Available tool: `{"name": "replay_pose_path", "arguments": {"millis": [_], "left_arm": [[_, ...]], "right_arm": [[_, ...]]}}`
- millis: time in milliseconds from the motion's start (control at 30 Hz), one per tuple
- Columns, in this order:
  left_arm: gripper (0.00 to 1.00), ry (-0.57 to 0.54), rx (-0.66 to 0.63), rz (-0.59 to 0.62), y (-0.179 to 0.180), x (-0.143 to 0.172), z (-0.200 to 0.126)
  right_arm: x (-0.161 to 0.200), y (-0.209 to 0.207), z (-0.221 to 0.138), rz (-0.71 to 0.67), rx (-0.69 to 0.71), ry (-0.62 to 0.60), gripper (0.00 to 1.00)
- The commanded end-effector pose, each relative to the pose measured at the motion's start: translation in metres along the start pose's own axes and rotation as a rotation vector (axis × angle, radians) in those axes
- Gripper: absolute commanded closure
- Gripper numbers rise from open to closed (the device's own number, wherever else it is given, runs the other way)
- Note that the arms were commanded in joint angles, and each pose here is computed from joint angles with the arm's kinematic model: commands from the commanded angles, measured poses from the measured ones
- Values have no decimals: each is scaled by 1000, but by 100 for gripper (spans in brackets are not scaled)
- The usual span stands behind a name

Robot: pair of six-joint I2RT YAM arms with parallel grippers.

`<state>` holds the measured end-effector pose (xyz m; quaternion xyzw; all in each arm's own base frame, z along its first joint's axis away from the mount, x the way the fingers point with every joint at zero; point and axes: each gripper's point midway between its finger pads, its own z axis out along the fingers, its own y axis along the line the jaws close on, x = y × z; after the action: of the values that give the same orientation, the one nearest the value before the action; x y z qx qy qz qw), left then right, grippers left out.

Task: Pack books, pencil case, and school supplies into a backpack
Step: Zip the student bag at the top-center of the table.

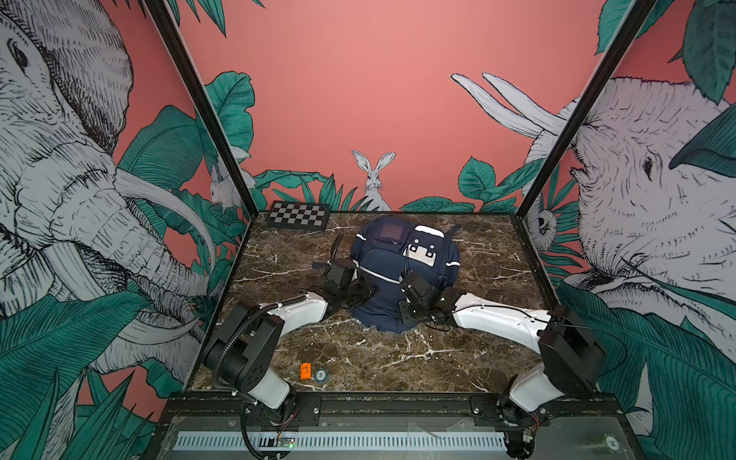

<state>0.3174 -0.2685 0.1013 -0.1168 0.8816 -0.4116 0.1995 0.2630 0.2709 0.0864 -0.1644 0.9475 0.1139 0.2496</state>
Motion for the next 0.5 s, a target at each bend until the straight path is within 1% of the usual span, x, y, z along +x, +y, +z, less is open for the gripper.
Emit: {"name": "replay_pose_path", "arguments": {"millis": [0,167,300,367,467], "left_arm": [[100,-80,-8,86,-12,-19,-18],[100,-101,-11,80,-5,-29,-23],[100,-118,-12,75,-1,-36,-29],[100,-113,-10,83,-1,-36,-30],[100,-96,-4,89,0,-32,-29]], "right_arm": [[6,-27,-18,-15,78,11,100],[18,-62,-26,11,132,39,100],[22,-93,-22,62,167,73,100],[15,-104,-19,93,159,54,100],[-7,-110,-15,136,133,14,100]]}}
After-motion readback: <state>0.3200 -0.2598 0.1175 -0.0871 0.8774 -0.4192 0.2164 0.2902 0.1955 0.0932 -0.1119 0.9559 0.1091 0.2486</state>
